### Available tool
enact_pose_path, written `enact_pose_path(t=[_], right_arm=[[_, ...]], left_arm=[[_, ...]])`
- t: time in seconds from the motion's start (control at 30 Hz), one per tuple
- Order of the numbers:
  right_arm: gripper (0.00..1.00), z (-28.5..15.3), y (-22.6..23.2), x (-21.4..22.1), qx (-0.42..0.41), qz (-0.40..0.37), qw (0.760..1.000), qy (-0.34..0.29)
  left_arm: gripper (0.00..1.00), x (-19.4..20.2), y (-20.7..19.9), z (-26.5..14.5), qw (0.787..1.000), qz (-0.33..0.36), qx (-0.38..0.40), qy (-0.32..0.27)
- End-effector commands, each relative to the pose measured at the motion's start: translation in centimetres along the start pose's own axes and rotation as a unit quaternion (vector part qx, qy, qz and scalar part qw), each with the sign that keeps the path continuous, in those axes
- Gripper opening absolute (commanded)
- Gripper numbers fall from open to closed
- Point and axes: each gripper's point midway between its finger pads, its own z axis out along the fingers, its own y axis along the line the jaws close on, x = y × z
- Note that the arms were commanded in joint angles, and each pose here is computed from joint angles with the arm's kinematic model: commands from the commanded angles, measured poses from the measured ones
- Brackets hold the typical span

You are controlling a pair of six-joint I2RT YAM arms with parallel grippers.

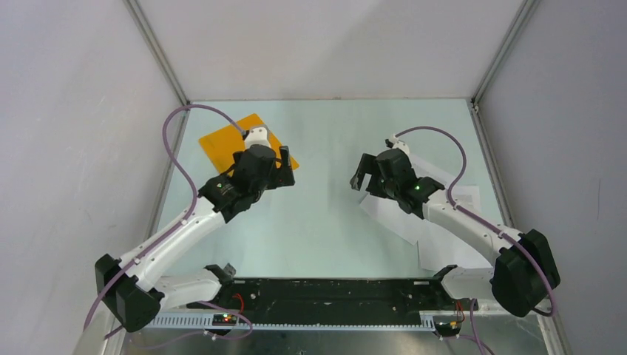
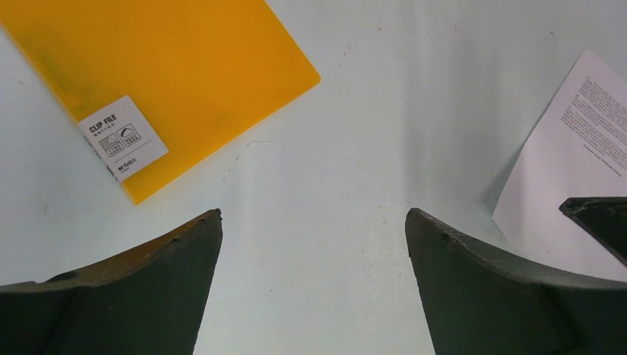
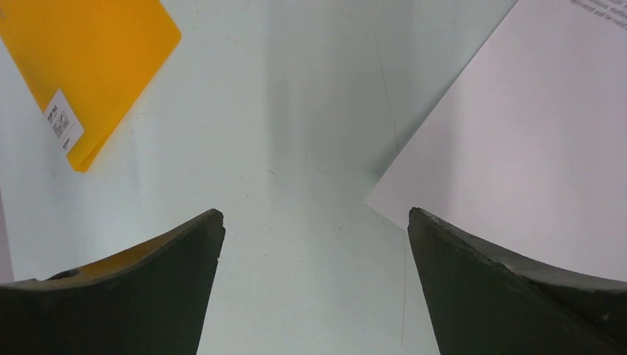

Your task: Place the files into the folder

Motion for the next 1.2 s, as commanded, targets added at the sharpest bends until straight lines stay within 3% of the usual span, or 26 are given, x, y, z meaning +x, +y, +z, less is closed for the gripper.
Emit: enact_pose_path(t=[0.0, 0.27, 0.5, 0.83, 1.17], right_arm=[[1.00, -0.1, 2.9, -0.7, -0.034, 0.007, 0.999, -0.007], [1.00, 1.3, 10.3, 3.9, -0.120, 0.023, 0.991, 0.059], [1.00, 4.3, 18.3, 8.9, -0.207, 0.080, 0.966, 0.134], [0.90, 7.7, 26.7, 11.8, -0.320, 0.197, 0.912, 0.163], [0.74, 12.5, 31.7, 13.5, -0.361, 0.270, 0.874, 0.183]], left_arm=[[0.98, -1.2, 1.6, -0.9, 0.999, -0.020, -0.025, -0.030], [0.98, -0.7, 4.8, -0.5, 0.997, -0.055, -0.053, -0.009], [0.98, 0.0, 7.6, -1.5, 0.994, -0.069, -0.085, 0.001], [0.98, -0.1, 10.3, -3.8, 0.991, -0.075, -0.112, -0.004], [0.98, -0.2, 10.8, -5.4, 0.991, -0.074, -0.112, -0.008]])
